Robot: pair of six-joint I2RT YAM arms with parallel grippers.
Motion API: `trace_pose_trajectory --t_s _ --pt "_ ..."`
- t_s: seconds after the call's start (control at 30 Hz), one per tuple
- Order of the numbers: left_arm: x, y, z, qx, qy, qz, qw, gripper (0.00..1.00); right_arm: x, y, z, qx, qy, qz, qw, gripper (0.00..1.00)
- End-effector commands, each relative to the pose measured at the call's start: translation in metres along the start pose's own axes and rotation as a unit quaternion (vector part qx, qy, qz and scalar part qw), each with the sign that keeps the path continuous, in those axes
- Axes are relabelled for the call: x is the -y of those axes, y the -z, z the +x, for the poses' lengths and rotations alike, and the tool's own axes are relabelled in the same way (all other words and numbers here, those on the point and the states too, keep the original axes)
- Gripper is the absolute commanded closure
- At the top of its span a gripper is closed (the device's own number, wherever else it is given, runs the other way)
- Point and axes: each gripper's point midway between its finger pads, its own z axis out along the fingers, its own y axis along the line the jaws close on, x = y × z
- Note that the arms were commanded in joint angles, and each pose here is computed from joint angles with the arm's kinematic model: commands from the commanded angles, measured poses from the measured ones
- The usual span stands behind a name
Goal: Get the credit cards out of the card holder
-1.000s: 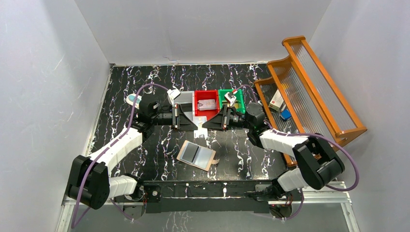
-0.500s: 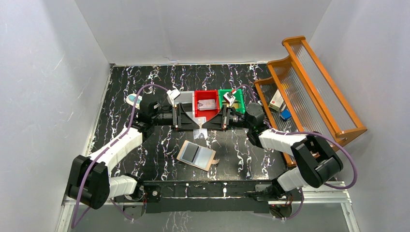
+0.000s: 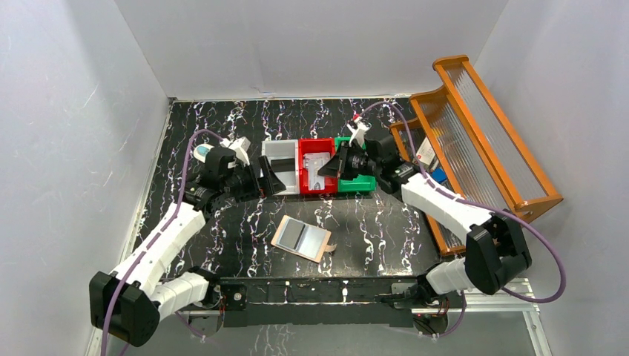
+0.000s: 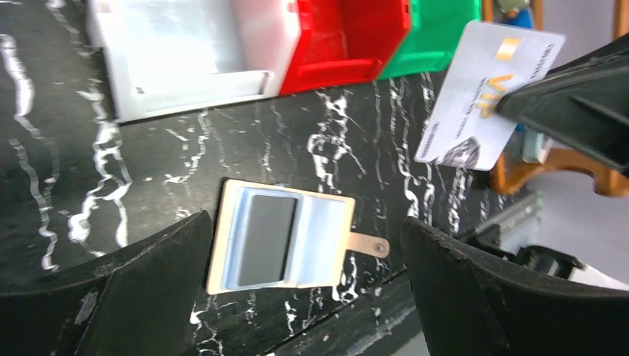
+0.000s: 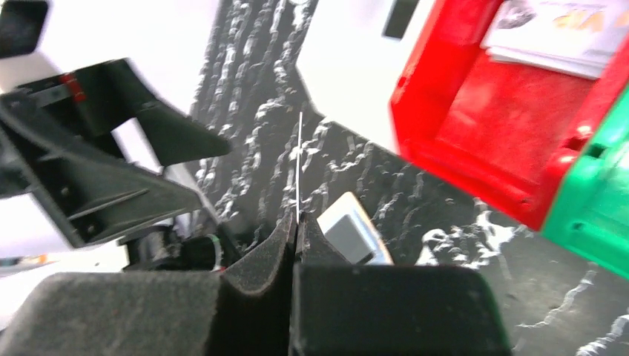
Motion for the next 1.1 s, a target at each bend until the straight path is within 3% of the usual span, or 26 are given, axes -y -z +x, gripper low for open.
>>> trace_pose_trajectory --t_s 0.0,0.17,0.3,0.43,0.6,0.83,0.93,1.07 --pt "-0.024 0.018 -0.013 0.041 -0.008 -0.082 0.996 0.02 0.044 0.004 -0.011 -0.018 0.085 0.133 0.987 1.00" --pt "-0.040 0.034 -0.020 0.069 -0.024 -0.134 0.988 0.02 0.050 -0.004 -0.027 -0.018 0.210 0.175 0.962 1.00" --pt "-0.051 0.053 -0.033 0.114 -0.040 -0.174 0.977 0.02 0.050 -0.009 -0.033 -0.016 0.342 0.207 0.916 1.00" --pt "-0.059 0.065 -0.038 0.137 -0.067 -0.198 0.968 0.02 0.038 -0.024 -0.038 -0.014 0.437 0.181 0.881 1.00" --pt "-0.060 0.068 -0.035 0.127 -0.111 -0.192 0.967 0.02 0.032 -0.042 -0.038 -0.038 0.550 0.157 0.819 1.00" --pt "-0.071 0.062 -0.017 0.100 -0.158 -0.186 0.965 0.02 0.050 -0.066 -0.062 -0.058 0.642 0.186 0.741 1.00" --pt "-0.083 0.060 -0.004 0.084 -0.159 -0.199 0.963 0.02 0.064 -0.077 -0.066 -0.083 0.656 0.201 0.723 1.00" --pt "-0.077 0.063 -0.005 0.107 -0.166 -0.177 0.964 0.02 0.082 -0.086 -0.074 -0.099 0.667 0.215 0.707 1.00"
